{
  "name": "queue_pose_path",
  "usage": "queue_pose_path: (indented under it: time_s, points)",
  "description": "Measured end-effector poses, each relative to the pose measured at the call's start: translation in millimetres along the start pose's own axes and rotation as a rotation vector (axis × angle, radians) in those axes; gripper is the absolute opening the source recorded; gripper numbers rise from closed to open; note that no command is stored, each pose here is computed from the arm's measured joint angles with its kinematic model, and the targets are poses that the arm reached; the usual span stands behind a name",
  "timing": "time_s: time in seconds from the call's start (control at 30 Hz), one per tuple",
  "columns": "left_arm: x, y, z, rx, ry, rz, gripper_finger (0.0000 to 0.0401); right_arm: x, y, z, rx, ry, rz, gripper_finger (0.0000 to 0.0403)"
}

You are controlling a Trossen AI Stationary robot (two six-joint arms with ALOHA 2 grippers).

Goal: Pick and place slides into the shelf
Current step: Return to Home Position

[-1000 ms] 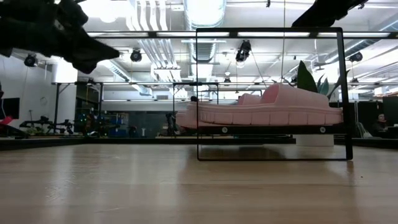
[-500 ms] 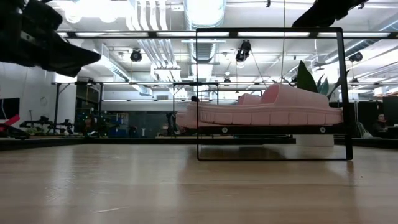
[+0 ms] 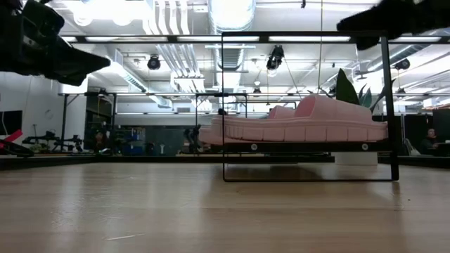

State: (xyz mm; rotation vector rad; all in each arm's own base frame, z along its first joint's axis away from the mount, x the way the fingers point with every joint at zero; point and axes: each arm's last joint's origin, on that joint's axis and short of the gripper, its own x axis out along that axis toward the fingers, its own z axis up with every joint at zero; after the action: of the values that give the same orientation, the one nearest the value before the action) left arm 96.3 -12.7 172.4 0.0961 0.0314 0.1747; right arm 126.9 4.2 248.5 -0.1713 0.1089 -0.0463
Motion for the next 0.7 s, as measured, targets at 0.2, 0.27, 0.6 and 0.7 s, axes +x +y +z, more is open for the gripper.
queue_pose_path:
  time_s: [0.2, 0.27, 0.6, 0.7]
  points:
    - [-1.9, 1.7, 2.7, -0.015, -0.034, 0.024, 0.0, -5.0, 7.9, -46.1, 0.062, 0.026, 0.035, 0.0035]
    - [-1.9, 1.7, 2.4, -0.015, -0.031, 0.025, 0.0, -10.2, 8.5, -53.8, 0.068, 0.014, 0.032, 0.003]
    - [-1.8, 1.6, 1.4, -0.028, -0.022, 0.023, 0.0, -26.7, 10.2, -78.7, 0.104, 0.003, 0.011, 0.0026]
    - [-1.6, 1.2, 0.3, -0.06, -0.01, 0.018, 0.0, -23.3, 11.5, -81.5, 0.112, 0.011, 0.026, 0.0026]
